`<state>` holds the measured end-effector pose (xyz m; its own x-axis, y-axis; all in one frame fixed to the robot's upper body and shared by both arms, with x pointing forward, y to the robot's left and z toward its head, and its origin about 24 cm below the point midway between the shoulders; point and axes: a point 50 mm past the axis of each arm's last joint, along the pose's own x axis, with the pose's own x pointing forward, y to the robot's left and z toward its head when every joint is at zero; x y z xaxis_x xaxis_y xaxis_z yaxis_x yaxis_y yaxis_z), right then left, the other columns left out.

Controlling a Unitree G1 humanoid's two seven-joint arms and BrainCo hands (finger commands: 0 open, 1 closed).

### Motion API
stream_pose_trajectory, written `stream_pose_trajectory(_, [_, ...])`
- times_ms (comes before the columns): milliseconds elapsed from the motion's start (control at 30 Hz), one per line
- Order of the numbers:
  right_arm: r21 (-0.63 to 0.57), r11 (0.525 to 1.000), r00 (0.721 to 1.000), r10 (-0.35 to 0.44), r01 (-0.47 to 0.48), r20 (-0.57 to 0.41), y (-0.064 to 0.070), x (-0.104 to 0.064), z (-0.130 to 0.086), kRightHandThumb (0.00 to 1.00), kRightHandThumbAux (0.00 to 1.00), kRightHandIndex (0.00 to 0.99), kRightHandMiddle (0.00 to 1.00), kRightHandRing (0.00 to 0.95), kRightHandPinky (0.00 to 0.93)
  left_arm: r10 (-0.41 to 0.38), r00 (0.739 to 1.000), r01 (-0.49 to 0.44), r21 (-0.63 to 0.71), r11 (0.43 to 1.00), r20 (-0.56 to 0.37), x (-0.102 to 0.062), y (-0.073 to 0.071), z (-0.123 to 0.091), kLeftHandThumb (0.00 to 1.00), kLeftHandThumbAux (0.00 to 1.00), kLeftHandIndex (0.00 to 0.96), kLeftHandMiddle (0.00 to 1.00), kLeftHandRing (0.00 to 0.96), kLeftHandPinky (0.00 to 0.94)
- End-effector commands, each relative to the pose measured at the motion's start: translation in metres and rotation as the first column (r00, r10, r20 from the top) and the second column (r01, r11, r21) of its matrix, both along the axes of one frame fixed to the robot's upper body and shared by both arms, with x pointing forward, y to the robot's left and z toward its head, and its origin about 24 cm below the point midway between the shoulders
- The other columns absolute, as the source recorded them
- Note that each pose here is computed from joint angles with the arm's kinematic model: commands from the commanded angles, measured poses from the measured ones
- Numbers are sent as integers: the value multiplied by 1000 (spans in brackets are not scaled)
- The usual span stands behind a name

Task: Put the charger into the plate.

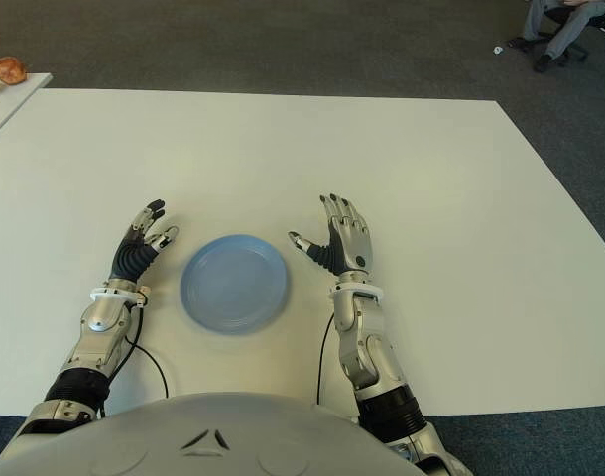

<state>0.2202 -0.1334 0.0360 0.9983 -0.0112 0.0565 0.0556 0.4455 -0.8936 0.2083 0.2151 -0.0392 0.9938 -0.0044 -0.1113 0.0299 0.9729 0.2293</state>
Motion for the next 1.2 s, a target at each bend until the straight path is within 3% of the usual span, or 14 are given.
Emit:
stream_pose_trajectory(33, [18,1000,1000,-1,1,-14,-1,-4,-6,317,329,0,0,6,92,-3,984,-3,-32,999,-177,-25,-5,-31,0,548,70,79,66,69])
stream_pose_trajectory(533, [6,1000,1000,11,-10,-20,1,-10,-13,381,334,0,0,0,60,-5,983,0,-26,1000,-182,-25,-2,-30,0,555,76,80,70,88])
stream_pose_trajectory(1200, [13,1000,1000,6,-6,17,2,-4,-23,352,375,0,8,18,83,3,987,-8,-33,999,-159,-26,-1,-29,0,558,70,63,58,83])
